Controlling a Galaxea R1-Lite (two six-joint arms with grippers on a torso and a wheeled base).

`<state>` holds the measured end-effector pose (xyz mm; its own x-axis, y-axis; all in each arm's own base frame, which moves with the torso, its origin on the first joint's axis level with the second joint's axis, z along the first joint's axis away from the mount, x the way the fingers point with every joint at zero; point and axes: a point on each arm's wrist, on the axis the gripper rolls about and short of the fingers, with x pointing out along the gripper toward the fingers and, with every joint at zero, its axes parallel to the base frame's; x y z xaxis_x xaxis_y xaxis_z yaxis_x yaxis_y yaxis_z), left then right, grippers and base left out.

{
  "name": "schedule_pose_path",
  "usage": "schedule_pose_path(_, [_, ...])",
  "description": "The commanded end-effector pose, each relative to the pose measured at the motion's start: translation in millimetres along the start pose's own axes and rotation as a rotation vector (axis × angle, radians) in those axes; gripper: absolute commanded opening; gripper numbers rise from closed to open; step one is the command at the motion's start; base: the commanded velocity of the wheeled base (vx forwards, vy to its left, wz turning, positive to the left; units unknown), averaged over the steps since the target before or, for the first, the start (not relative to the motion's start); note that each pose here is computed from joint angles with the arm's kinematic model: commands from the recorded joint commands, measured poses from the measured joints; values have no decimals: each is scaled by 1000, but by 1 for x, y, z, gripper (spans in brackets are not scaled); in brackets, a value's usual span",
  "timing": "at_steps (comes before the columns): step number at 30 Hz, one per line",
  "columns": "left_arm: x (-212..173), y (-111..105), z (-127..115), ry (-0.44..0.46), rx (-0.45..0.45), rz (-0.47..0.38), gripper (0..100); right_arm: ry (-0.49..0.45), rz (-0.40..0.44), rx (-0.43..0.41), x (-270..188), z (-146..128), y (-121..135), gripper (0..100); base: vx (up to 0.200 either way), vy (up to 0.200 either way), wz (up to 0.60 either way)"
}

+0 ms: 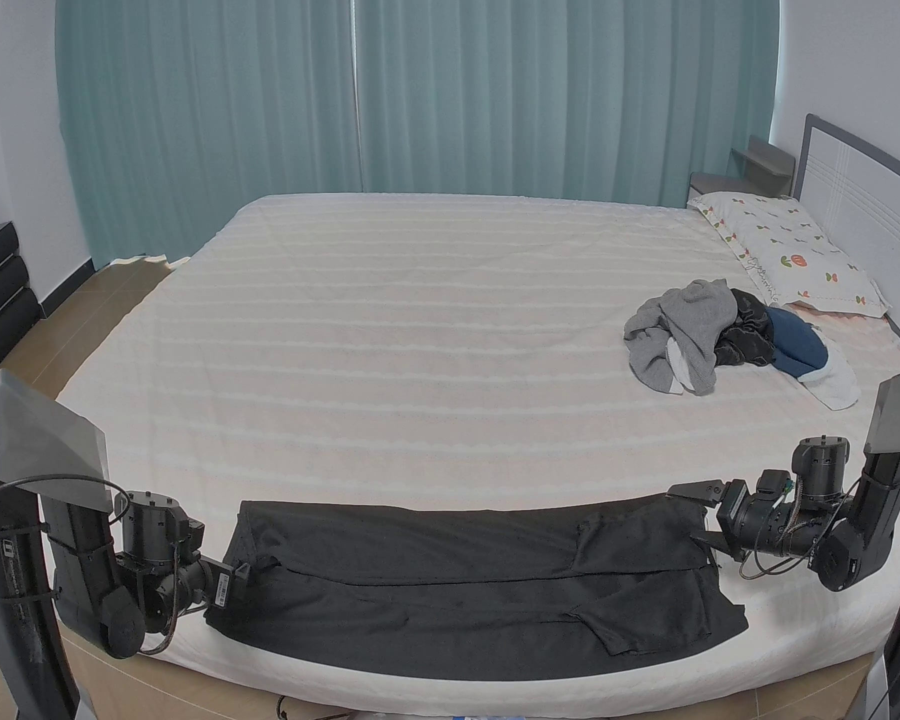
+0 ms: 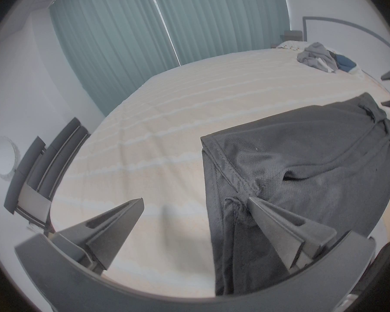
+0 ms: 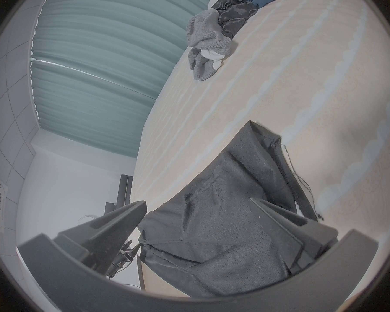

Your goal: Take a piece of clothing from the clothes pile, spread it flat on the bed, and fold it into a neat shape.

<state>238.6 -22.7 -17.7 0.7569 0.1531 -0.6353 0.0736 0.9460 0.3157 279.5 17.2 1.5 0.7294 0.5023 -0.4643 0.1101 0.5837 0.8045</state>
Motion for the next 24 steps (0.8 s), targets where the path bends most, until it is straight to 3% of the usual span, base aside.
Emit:
schedule_pose_path(1, [-6,5,1,-10,-1,16,100,0,2,-1,0,0,0,100,0,0,0])
schedule_pose_path(10, [-3,24,19,-100,-91,35,100,1,1,0,0,0,0,100,0,0,0])
schedule_pose_path(14, [11,32,33,-161,-281,-54,100,1,1,0,0,0,0,100,0,0,0])
schedule_pose_path(17, [20,36,39,-136,-385,-127,100,1,1,0,0,0,0,100,0,0,0])
schedule_pose_path(20, [35,37,55,-102,-579,-221,100,3,0,0,1,0,0,100,0,0,0])
schedule_pose_path(22, [41,38,64,-91,-675,-271,100,2,-1,1,1,0,-1,100,0,0,0])
schedule_pose_path(23, [41,38,64,-90,-682,-275,100,2,0,1,1,0,-1,100,0,0,0])
schedule_pose_path(24, [44,37,69,-52,-752,-330,100,2,-1,1,1,0,-1,100,0,0,0])
